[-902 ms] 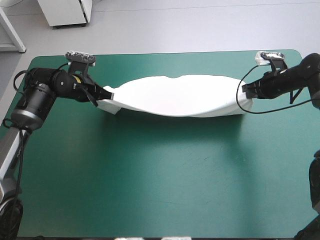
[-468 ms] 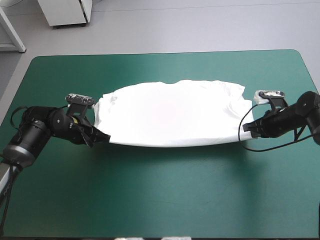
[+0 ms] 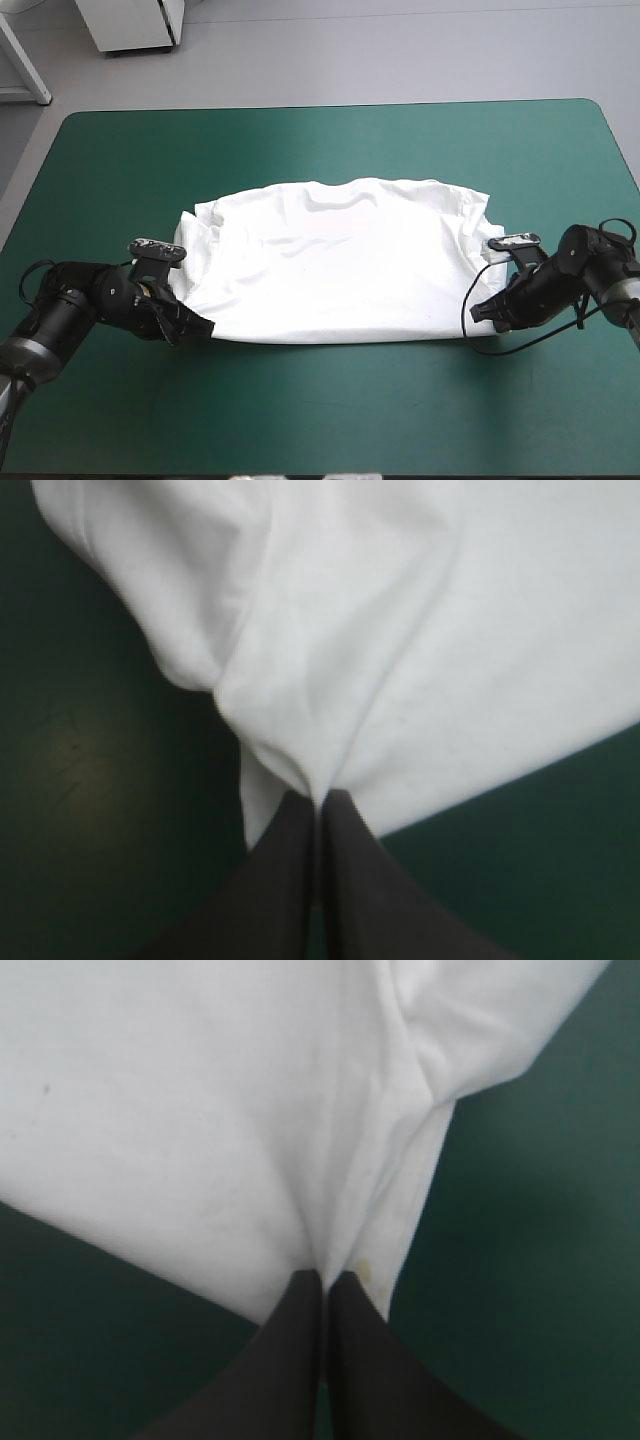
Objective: Fold the cloth
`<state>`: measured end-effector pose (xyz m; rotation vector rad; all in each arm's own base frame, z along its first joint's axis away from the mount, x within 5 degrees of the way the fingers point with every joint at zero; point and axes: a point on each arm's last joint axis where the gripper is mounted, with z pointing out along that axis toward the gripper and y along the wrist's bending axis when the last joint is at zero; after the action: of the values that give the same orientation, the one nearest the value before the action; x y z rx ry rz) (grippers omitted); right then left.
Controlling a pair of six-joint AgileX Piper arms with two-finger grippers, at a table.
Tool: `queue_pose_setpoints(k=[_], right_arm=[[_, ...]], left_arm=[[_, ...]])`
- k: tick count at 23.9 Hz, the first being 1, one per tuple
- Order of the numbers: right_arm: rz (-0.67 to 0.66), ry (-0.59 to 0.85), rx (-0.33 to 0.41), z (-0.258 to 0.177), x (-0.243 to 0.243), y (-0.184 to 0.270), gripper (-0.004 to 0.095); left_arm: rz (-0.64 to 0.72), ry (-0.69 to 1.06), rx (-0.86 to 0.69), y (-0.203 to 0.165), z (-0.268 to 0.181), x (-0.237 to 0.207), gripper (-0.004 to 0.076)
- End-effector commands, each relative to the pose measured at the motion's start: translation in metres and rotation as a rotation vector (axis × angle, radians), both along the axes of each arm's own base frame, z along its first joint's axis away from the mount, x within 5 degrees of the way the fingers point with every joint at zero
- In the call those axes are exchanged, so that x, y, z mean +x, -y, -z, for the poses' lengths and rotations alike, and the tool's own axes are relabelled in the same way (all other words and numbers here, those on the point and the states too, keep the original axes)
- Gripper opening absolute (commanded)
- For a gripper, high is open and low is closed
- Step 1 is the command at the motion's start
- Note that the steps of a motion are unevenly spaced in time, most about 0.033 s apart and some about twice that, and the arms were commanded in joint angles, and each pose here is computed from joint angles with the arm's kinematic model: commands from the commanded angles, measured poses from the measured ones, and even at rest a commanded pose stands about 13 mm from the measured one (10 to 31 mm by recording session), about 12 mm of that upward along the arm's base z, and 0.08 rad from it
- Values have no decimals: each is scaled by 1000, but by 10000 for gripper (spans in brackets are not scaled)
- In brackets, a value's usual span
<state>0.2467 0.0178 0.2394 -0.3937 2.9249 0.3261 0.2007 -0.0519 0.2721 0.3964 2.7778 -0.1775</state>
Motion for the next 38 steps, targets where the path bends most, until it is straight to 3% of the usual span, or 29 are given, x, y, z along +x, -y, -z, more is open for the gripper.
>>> queue_pose_setpoints(k=[1, 7, 10, 12, 14, 15, 17, 19, 23, 27, 34, 38], right_arm=[[-7, 20, -9, -9, -8, -1, -17], [0, -5, -35, -6, -13, 2, -17], [-15, -35, -56, -6, -16, 3, 2], [-18, -45, -61, -6, -17, 4, 82], [-19, -55, -60, -6, -18, 4, 236], [-14, -57, -60, -8, -17, 4, 372], [-3, -15, -62, -19, -14, 4, 515], [16, 70, -63, -43, -7, 4, 527], [45, 297, -63, -100, 15, 5, 527], [51, 396, -60, -131, 25, 5, 527], [51, 453, -77, -148, 28, 7, 527], [50, 455, -90, -148, 28, 8, 527]], left_arm=[[-7, 53, -28, 1, -10, 0, -9], [-1, 15, -15, 0, -8, -4, -8], [5, -17, 0, -1, -7, -7, 43], [9, -43, 5, -1, -6, -9, 130], [13, -59, 8, -1, -6, -10, 233], [13, -61, 7, -1, -6, -11, 291], [-12, -40, -20, 0, -14, -10, 322], [-17, 60, -33, 0, -39, -4, 322], [-34, 350, 85, -7, -96, 32, 322], [-66, 345, 197, -13, -95, 68, 322], [-157, 226, 125, -37, -63, 113, 323], [-176, 155, 101, -43, -42, 127, 386]])
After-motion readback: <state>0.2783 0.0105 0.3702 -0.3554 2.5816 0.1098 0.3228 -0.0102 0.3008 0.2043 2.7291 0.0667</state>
